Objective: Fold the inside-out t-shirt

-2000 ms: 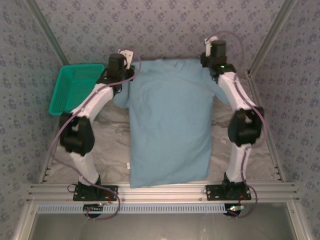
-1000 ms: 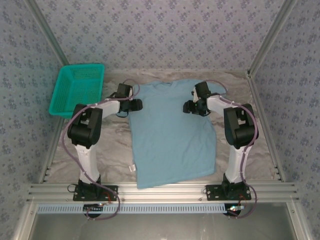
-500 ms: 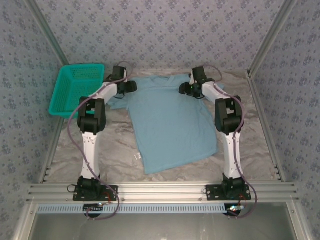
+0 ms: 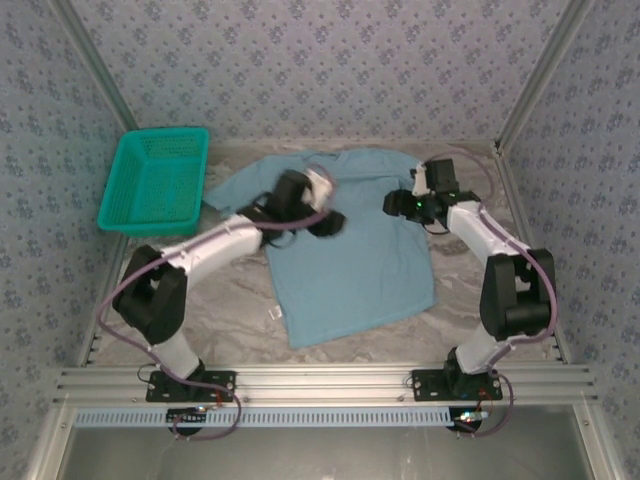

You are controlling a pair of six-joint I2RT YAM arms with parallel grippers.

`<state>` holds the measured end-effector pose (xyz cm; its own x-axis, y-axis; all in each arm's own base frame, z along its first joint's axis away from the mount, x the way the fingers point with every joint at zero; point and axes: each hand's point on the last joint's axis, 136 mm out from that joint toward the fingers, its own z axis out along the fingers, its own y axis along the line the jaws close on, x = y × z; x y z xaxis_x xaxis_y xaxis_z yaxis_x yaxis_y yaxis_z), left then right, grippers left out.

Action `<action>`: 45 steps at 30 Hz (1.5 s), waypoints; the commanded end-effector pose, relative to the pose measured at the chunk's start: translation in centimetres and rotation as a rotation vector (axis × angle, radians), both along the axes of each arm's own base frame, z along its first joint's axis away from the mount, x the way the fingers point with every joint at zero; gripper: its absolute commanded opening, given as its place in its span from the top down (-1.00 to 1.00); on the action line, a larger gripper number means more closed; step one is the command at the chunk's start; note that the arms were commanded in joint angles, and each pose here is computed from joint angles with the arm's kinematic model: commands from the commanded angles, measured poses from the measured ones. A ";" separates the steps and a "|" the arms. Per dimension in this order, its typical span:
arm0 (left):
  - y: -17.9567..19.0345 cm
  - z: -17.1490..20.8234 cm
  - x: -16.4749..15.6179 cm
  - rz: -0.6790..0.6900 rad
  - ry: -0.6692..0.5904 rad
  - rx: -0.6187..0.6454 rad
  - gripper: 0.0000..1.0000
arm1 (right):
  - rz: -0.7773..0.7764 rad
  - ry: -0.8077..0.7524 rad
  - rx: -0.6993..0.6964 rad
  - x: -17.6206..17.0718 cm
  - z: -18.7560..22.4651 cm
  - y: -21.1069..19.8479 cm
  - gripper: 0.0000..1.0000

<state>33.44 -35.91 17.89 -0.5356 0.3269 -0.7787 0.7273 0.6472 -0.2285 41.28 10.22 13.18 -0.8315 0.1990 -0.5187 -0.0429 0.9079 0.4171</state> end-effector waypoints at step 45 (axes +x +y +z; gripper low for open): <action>-8.2 -11.6 -15.0 -0.550 0.134 0.255 0.92 | -0.146 -0.018 0.054 -4.4 -0.6 -5.6 -0.37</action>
<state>18.34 -43.23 3.09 -0.2797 0.8098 -0.5158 0.9601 0.2367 -0.1490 37.01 4.55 13.02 -0.7753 0.3494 -0.5262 0.0852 0.8833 0.4610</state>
